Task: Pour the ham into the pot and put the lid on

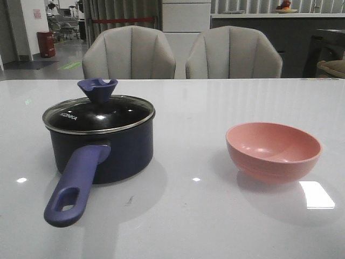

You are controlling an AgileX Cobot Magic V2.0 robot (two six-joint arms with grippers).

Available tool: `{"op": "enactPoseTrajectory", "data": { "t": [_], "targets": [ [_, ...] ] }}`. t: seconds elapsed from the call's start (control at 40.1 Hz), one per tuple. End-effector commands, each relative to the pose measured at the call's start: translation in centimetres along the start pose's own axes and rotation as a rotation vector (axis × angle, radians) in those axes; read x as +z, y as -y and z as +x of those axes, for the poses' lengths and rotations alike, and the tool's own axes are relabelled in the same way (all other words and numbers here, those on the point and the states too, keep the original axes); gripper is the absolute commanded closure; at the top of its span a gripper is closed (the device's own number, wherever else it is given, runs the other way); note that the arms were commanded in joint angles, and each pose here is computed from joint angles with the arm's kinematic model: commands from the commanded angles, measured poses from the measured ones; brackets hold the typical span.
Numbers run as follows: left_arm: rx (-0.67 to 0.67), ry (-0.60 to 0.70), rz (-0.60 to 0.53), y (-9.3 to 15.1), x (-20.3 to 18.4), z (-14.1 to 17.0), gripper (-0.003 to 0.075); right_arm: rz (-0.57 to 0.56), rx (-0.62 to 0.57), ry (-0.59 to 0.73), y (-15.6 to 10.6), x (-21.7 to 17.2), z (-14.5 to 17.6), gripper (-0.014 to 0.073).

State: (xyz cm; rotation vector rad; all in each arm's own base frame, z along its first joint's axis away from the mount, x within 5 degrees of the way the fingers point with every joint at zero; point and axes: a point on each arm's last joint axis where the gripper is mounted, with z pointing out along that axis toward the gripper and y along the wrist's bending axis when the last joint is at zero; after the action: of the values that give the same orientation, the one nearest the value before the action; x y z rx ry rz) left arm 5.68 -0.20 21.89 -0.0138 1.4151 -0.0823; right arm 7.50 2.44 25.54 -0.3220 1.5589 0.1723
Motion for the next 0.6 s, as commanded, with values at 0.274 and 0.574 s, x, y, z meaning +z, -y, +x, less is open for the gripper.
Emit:
{"op": "enactPoseTrajectory", "data": {
  "t": [0.274,0.574],
  "targets": [
    [-0.014,0.045,-0.006,-0.1,0.1,0.1,0.0601,0.218,0.013,0.153,1.0,-2.3,1.8,0.0435],
    [-0.014,0.045,-0.006,-0.1,0.1,0.1,0.0601,0.22,0.046,0.15,0.7,-2.5,4.5,0.0435]
  ]
}}
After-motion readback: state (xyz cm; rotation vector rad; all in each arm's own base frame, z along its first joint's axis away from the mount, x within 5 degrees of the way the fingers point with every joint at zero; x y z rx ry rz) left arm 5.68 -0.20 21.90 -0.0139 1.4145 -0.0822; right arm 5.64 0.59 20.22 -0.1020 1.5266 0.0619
